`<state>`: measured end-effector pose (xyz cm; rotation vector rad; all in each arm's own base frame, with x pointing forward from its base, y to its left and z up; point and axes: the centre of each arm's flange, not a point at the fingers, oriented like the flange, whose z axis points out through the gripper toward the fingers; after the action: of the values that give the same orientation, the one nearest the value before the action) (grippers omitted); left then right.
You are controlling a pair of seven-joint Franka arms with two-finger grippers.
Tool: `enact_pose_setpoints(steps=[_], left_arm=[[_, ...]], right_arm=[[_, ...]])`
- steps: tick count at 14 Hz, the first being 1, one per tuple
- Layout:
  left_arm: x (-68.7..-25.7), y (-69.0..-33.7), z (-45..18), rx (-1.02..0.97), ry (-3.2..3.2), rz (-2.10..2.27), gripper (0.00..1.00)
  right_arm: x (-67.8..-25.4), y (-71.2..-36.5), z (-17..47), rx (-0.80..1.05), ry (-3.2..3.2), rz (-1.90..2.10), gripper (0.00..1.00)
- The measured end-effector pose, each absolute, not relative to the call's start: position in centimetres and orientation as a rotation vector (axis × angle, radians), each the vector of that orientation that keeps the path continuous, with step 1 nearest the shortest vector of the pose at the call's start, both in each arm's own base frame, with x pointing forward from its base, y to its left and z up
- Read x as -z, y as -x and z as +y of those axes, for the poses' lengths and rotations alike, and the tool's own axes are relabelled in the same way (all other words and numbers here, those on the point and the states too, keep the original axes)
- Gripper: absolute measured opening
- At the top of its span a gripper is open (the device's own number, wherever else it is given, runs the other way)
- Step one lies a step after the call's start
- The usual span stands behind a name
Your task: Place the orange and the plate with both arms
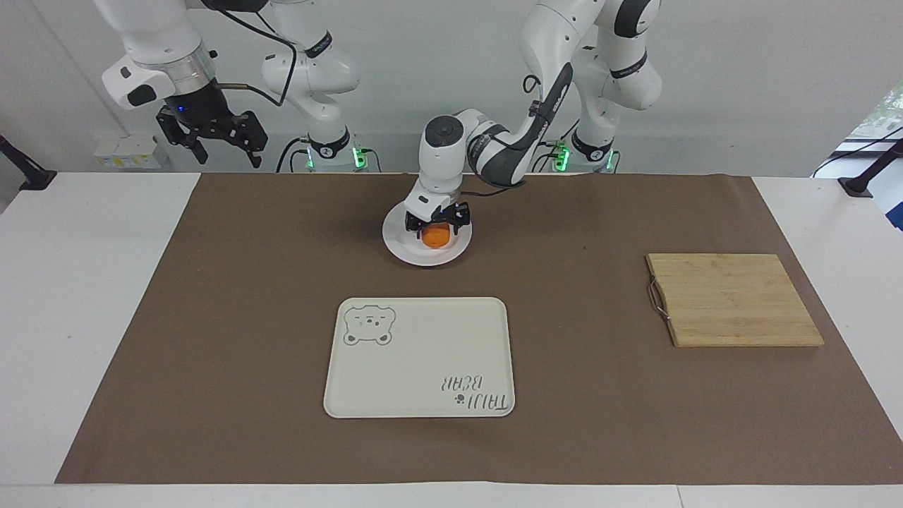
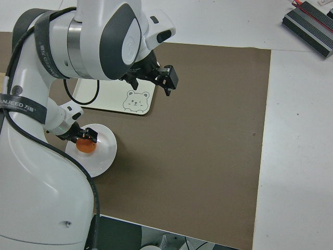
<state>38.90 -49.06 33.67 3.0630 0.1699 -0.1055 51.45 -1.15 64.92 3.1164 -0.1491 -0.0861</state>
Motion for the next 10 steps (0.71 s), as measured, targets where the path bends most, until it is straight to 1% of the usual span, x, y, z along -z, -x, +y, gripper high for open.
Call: enact_pose_setpoints(steps=[2,5,8,10], left_arm=[[-36.2,-41.6,-46.9,0.054,-3.043,0.181,1.00],[-40.6,-47.4,-40.4,-0.005,-3.026,0.161,1.00],[-43.0,-52.4,-33.8,-0.045,-3.021,0.150,1.00],[-44.3,-55.0,-29.7,-0.063,-3.023,0.130,1.00]], right_arm=[[-64.9,-51.5,-1.1,0.086,-3.116,-0.149,1.00],[-64.9,-51.5,-1.1,0.086,-3.116,-0.149,1.00],[-64.9,-51.5,-1.1,0.086,-3.116,-0.149,1.00],[-64.9,-51.5,-1.1,0.086,-3.116,-0.149,1.00]])
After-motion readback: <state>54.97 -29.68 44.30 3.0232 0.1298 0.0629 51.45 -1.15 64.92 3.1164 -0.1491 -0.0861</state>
